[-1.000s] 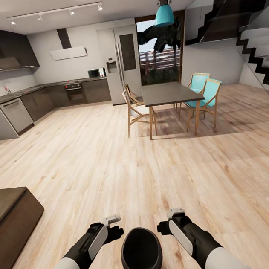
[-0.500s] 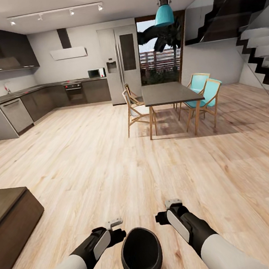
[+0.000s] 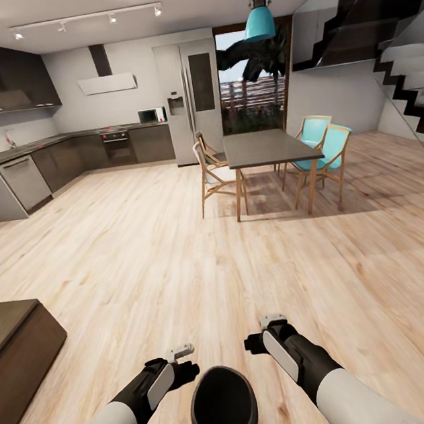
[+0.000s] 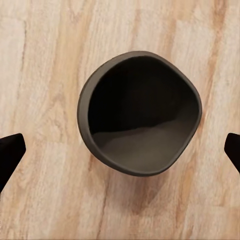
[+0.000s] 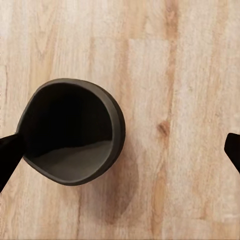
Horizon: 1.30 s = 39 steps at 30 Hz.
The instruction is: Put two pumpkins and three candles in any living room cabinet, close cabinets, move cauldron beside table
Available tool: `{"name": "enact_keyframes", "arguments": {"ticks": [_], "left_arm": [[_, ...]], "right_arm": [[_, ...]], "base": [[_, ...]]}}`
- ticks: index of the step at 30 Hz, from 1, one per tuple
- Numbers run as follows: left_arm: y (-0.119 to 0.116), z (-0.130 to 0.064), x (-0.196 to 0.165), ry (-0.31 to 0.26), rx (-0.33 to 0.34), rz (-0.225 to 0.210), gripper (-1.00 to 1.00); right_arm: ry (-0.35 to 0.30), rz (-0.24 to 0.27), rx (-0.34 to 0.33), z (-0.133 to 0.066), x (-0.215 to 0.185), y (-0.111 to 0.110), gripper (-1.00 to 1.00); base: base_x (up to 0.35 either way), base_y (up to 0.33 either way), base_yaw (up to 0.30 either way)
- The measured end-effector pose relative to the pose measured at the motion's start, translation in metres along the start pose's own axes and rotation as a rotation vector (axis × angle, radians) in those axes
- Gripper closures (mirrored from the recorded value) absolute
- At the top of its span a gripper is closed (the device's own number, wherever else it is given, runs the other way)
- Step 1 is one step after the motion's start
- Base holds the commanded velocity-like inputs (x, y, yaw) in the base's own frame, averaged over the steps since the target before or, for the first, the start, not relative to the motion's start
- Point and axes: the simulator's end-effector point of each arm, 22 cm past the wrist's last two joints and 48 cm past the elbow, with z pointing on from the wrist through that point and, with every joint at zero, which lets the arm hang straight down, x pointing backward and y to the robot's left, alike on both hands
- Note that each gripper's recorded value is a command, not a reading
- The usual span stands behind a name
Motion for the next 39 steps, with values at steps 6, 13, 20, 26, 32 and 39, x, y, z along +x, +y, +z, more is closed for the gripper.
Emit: {"name": "enact_keyframes", "arguments": {"ticks": [6, 13, 20, 26, 32, 39], "left_arm": [[0.002, 0.0, 0.001, 0.005, -0.003, 0.001, -1.0], [0.003, 0.0, 0.001, 0.005, -0.004, -0.001, -1.0], [0.0, 0.0, 0.0, 0.002, 0.0, -0.001, -1.0], [-0.002, -0.001, -0.004, -0.012, 0.004, -0.002, -1.0], [0.0, 0.006, -0.003, -0.019, 0.006, -0.003, -1.0], [0.002, 0.017, 0.003, -0.019, 0.005, -0.004, -1.0]], "right_arm": [[0.014, 0.036, -0.031, 0.0, 0.003, 0.007, -1.0], [0.056, 0.028, -0.042, -0.001, 0.012, 0.01, -1.0], [0.061, 0.026, -0.043, -0.001, 0.012, 0.011, -1.0], [0.06, 0.026, -0.043, -0.001, 0.012, 0.011, -1.0], [0.061, 0.027, -0.043, 0.005, 0.016, 0.01, -1.0], [0.054, -0.01, -0.138, 0.014, 0.023, 0.035, -1.0]], "base": [[0.147, 0.0, 0.0], [0.087, 0.053, 0.0], [0.025, 0.019, 0.0], [0.003, 0.002, 0.0], [0.0, 0.0, 0.0], [0.0, 0.0, 0.0]]}}
